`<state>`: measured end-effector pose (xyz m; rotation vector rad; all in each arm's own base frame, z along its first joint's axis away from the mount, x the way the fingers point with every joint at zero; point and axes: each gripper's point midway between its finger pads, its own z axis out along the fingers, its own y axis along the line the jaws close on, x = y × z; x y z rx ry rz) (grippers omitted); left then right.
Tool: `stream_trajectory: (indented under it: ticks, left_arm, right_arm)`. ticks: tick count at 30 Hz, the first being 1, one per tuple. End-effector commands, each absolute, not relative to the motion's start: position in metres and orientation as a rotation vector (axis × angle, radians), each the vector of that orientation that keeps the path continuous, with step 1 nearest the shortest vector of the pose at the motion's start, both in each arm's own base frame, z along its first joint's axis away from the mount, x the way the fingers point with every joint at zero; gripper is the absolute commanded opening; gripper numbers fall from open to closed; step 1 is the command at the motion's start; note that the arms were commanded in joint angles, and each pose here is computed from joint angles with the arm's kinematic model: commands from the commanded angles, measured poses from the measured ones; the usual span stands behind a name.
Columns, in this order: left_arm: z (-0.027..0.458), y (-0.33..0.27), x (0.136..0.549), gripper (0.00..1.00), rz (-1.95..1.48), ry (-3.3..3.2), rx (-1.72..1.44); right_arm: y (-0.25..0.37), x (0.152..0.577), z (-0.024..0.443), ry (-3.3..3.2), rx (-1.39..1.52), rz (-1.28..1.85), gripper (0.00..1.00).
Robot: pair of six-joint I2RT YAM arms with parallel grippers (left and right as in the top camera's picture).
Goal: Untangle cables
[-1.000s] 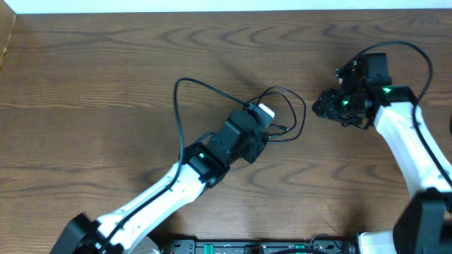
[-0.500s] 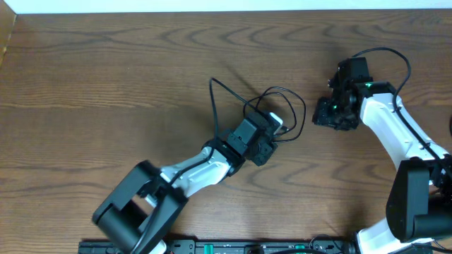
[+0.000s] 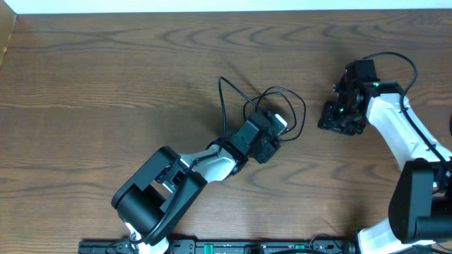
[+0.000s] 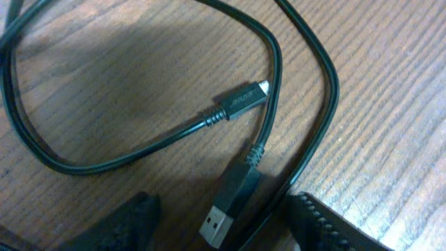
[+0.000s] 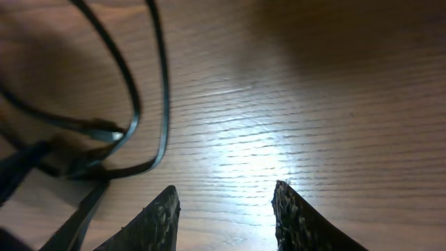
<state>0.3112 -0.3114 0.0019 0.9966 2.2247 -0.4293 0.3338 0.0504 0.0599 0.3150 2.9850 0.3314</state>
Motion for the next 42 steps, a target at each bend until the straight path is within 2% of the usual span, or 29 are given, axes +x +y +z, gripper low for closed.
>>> stream_trajectory:
  ticks: [1, 3, 4, 8, 14, 20, 28, 35, 36, 37, 42]
  left_arm:
    - [-0.022, -0.304, 0.306, 0.45, -0.401, 2.274, 1.04]
    - [-0.024, -0.304, 0.306, 0.09, -0.401, 2.277, 1.04]
    - [-0.024, -0.304, 0.306, 0.08, -0.401, 2.277, 1.04]
    - [-0.005, -0.317, 0.306, 0.07, -0.476, 2.239, 1.046]
    - [0.06, -0.323, 0.314, 0.08, -0.494, 2.155, 1.006]
    - [0.133, -0.312, 0.31, 0.08, -0.489, 2.047, 0.953]
    - [0.168, -0.3, 0.297, 0.08, -0.499, 2.011, 0.938]
    - [0.188, -0.294, 0.289, 0.09, -0.515, 1.985, 0.918]
    - [0.193, -0.294, 0.289, 0.09, -0.521, 1.978, 0.907]
    - [0.198, -0.293, 0.288, 0.09, -0.529, 1.968, 0.894]
    - [0.224, -0.288, 0.281, 0.1, -0.557, 1.918, 0.86]
  right_arm:
    - [0.058, 0.338, 0.087, 2.904, 0.259, 0.41, 0.4]
    - [0.058, 0.339, 0.096, 2.875, 0.246, 0.411, 0.42]
    - [0.058, 0.339, 0.102, 2.859, 0.24, 0.411, 0.43]
    - [0.057, 0.339, 0.118, 2.808, 0.225, 0.408, 0.47]
    - [0.046, 0.34, 0.118, 2.804, 0.268, 0.341, 0.52]
    - [0.045, 0.34, 0.118, 2.805, 0.282, 0.339, 0.51]
    - [0.048, 0.338, 0.118, 2.812, 0.277, 0.36, 0.54]
    - [0.077, 0.335, 0.126, 2.773, -0.067, 0.564, 0.69]
    - [0.083, 0.335, 0.129, 2.753, -0.141, 0.603, 0.75]
    - [0.088, 0.335, 0.132, 2.729, -0.195, 0.64, 0.78]
    - [0.098, 0.345, 0.139, 2.634, -0.332, 0.68, 0.82]
